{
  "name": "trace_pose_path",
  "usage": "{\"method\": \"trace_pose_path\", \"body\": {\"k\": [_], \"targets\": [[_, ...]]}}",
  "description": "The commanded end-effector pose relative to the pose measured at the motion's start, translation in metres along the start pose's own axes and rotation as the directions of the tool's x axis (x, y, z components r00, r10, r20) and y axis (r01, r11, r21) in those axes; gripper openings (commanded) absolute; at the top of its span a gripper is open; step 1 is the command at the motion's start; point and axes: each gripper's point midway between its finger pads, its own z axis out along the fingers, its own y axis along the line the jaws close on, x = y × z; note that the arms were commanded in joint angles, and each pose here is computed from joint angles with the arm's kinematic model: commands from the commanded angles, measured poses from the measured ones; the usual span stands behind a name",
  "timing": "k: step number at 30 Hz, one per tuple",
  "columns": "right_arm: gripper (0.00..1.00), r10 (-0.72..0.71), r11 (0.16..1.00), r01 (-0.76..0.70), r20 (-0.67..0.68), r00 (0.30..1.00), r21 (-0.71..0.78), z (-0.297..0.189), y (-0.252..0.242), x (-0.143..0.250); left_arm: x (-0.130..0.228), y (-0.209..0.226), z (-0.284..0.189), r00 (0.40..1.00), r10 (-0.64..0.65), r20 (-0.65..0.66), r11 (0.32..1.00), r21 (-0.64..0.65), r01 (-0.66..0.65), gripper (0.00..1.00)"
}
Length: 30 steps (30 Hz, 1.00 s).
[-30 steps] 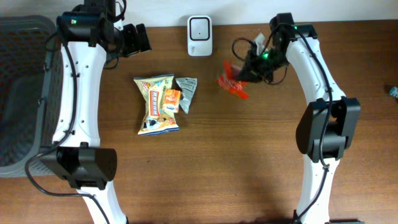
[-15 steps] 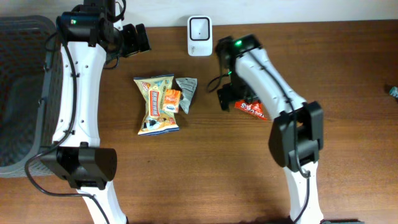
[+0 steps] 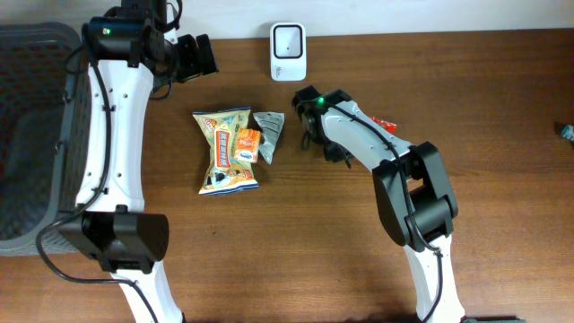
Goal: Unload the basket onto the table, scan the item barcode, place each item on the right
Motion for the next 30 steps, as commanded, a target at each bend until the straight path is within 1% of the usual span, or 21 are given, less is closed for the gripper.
{"method": "trace_pose_path", "body": {"k": [1, 2, 5, 8, 10, 12, 13, 15, 17, 18, 19, 20, 21, 24, 26, 27, 28, 29, 30], "targets": [[0.30, 0.010, 0.999, -0.011, 0.035, 0.999, 0.042, -0.003, -0.010, -0.007, -0.003, 0.004, -0.004, 1.000, -0.012, 0.015, 1.000, -0.009, 0.012, 0.99], [0.22, 0.010, 0.999, -0.011, 0.035, 0.999, 0.042, -0.003, -0.010, -0.007, -0.003, 0.004, -0.004, 1.000, -0.012, 0.014, 1.000, -0.010, 0.012, 0.99], [0.07, 0.004, 1.000, -0.004, 0.019, 1.000, 0.020, -0.015, -0.011, -0.008, -0.003, 0.004, -0.004, 1.000, -0.012, 0.014, 1.000, -0.010, 0.012, 0.99], [0.06, 0.027, 0.999, -0.026, 0.025, 0.999, -0.042, -0.037, -0.014, -0.020, -0.003, 0.004, -0.004, 1.000, -0.012, 0.015, 1.000, -0.009, 0.012, 0.99], [0.04, 0.062, 0.991, -0.056, 0.050, 0.997, -0.119, -0.068, -0.018, -0.037, -0.003, 0.004, -0.004, 1.000, -0.012, 0.014, 1.000, -0.010, 0.012, 0.99], [0.04, 0.092, 0.968, -0.075, 0.063, 0.994, -0.239, -0.102, -0.016, -0.048, -0.003, 0.004, -0.004, 1.000, -0.012, 0.015, 1.000, -0.009, 0.012, 0.99], [0.04, 0.073, 0.944, -0.046, 0.072, 0.995, -0.326, -0.120, -0.011, -0.052, -0.003, 0.004, -0.004, 1.000, -0.012, 0.014, 1.000, -0.010, 0.012, 0.99], [0.04, 0.026, 0.858, 0.016, 0.074, 0.997, -0.513, -0.149, 0.009, -0.053, -0.003, 0.004, -0.004, 1.000, -0.012, 0.015, 1.000, -0.010, 0.013, 0.99], [0.04, -0.055, 0.654, 0.074, 0.050, 0.997, -0.753, -0.179, 0.039, -0.043, -0.003, 0.004, -0.004, 1.000, -0.011, 0.014, 1.000, -0.009, 0.012, 0.99], [0.04, -0.114, 0.505, 0.103, 0.052, 0.992, -0.857, -0.195, 0.052, -0.035, -0.002, 0.003, -0.004, 1.000, -0.010, 0.014, 1.000, -0.009, 0.010, 0.99], [0.04, -0.135, 0.434, 0.107, 0.053, 0.989, -0.895, -0.203, 0.056, -0.031, -0.002, 0.003, -0.004, 1.000, -0.010, 0.014, 1.000, -0.009, 0.010, 0.99], [0.04, -0.163, 0.341, 0.115, 0.062, 0.985, -0.933, -0.213, 0.062, -0.026, -0.002, 0.003, -0.004, 1.000, -0.010, 0.014, 1.000, -0.009, 0.010, 0.99], [0.04, -0.183, 0.278, 0.114, 0.064, 0.981, -0.954, -0.219, 0.065, -0.022, -0.002, 0.003, -0.004, 1.000, -0.010, 0.014, 1.000, -0.009, 0.010, 0.99], [0.04, -0.238, 0.174, 0.022, -0.021, 0.971, -0.984, -0.214, 0.077, -0.004, -0.002, 0.003, -0.004, 1.000, -0.010, 0.014, 1.000, -0.009, 0.010, 0.99], [0.04, -0.260, 0.067, -0.046, -0.062, 0.964, -0.997, -0.207, 0.090, 0.003, -0.002, 0.003, -0.004, 1.000, -0.010, 0.014, 1.000, -0.009, 0.010, 0.99], [0.04, -0.260, 0.042, -0.078, -0.086, 0.962, -0.996, -0.199, 0.094, 0.004, -0.002, 0.003, -0.004, 1.000, -0.010, 0.014, 1.000, -0.009, 0.010, 0.99], [0.08, -0.253, 0.028, -0.135, -0.138, 0.958, -0.990, -0.188, 0.095, 0.004, -0.002, 0.002, -0.004, 1.000, -0.009, 0.014, 1.000, -0.008, 0.009, 0.99], [0.09, -0.240, 0.031, -0.189, -0.191, 0.952, -0.981, -0.174, 0.091, 0.003, -0.002, 0.002, -0.004, 1.000, -0.008, 0.013, 1.000, -0.008, 0.009, 0.99], [0.12, -0.218, 0.037, -0.225, -0.227, 0.949, -0.974, -0.159, 0.082, 0.000, -0.002, 0.002, -0.004, 1.000, -0.008, 0.014, 1.000, -0.008, 0.009, 0.99]]}}
